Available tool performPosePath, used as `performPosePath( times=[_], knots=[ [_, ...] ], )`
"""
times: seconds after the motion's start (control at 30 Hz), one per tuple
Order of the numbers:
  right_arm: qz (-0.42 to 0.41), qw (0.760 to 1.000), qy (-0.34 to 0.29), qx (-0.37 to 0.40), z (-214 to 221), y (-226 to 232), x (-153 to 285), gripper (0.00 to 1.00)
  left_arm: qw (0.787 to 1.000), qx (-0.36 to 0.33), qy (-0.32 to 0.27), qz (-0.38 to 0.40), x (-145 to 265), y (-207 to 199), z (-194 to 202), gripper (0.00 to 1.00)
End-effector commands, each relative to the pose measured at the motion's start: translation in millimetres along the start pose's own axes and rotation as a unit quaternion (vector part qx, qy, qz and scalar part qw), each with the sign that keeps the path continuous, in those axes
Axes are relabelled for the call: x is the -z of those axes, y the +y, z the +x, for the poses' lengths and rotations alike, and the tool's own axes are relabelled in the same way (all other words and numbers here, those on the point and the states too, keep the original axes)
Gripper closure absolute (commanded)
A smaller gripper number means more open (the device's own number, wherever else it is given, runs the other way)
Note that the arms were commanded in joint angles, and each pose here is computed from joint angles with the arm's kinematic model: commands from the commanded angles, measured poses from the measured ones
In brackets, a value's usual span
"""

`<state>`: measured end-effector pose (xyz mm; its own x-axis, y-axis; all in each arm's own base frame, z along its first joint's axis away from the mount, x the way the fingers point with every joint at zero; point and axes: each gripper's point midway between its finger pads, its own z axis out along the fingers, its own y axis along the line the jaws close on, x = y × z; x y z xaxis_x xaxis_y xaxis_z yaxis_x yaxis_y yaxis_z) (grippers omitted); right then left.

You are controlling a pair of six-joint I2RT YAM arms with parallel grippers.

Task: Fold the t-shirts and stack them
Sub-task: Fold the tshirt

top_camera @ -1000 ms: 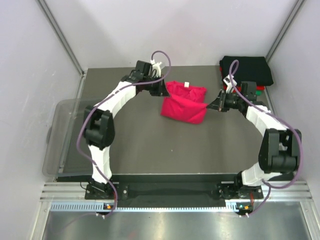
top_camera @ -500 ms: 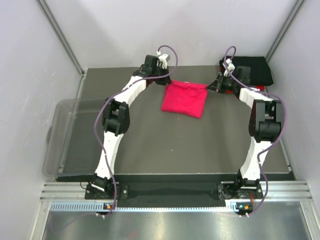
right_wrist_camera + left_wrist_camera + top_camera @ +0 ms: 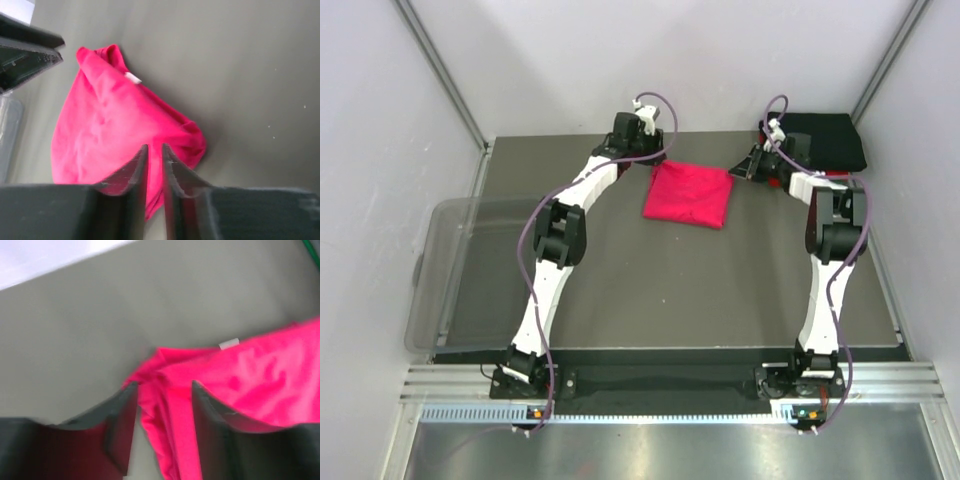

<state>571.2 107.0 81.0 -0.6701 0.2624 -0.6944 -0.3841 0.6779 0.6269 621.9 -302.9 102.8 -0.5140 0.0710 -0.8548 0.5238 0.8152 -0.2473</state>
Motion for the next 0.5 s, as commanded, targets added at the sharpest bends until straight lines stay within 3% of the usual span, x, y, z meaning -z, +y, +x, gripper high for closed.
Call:
performPosePath(
  times=[0.0,0.03,0.07,0.13,0.2,0.23,0.3,0.33,0.37,0.4,0.47],
  knots=[
    [-0.025,0.997,-0.048,0.049,-40.8,13.8,5.7,0.8,0.993,-0.038,-0.095,-0.061,5.8,13.1,-62.1,0.45],
    [-0.017,0.996,-0.058,0.071,-50.8,20.6,12.7,0.65,0.991,-0.049,-0.103,-0.071,9.9,8.7,-71.2,0.32],
    [-0.003,0.997,-0.048,0.061,-44.7,18.9,16.6,0.55,0.989,-0.06,-0.107,-0.081,13.6,10.3,-76.7,0.29],
    [0.009,0.996,-0.045,0.071,-50.8,27.5,30.3,0.42,0.985,-0.065,-0.114,-0.111,30.9,11.5,-93.4,0.27],
    [0.018,0.999,-0.016,0.045,-34.5,28.6,41.4,0.36,0.982,-0.062,-0.104,-0.142,44.1,18.6,-94.2,0.27],
    [0.017,0.998,-0.014,0.052,-34.9,37.2,50.0,0.25,0.982,-0.062,-0.102,-0.146,60.1,14.4,-103.0,0.27],
    [0.02,0.999,0.017,0.035,-9.0,39.5,59.8,0.13,0.986,-0.058,-0.073,-0.141,68.9,11.1,-88.3,0.28],
    [0.025,0.999,0.037,0.026,5.5,42.1,66.3,0.02,0.99,-0.061,-0.08,-0.094,85.9,-9.4,-101.0,0.3],
    [0.026,0.998,0.047,0.018,12.5,43.7,69.5,0.0,0.993,-0.058,-0.076,-0.067,92.7,-17.7,-97.5,0.31],
    [0.02,0.998,0.059,0.013,20.7,45.7,71.5,0.0,0.997,-0.045,-0.043,-0.043,89.8,-20.2,-62.4,0.32],
    [0.025,0.996,0.086,-0.018,41.5,44.7,76.2,0.0,0.997,-0.015,-0.047,0.057,111.3,-58.7,-64.4,0.35]
  ],
)
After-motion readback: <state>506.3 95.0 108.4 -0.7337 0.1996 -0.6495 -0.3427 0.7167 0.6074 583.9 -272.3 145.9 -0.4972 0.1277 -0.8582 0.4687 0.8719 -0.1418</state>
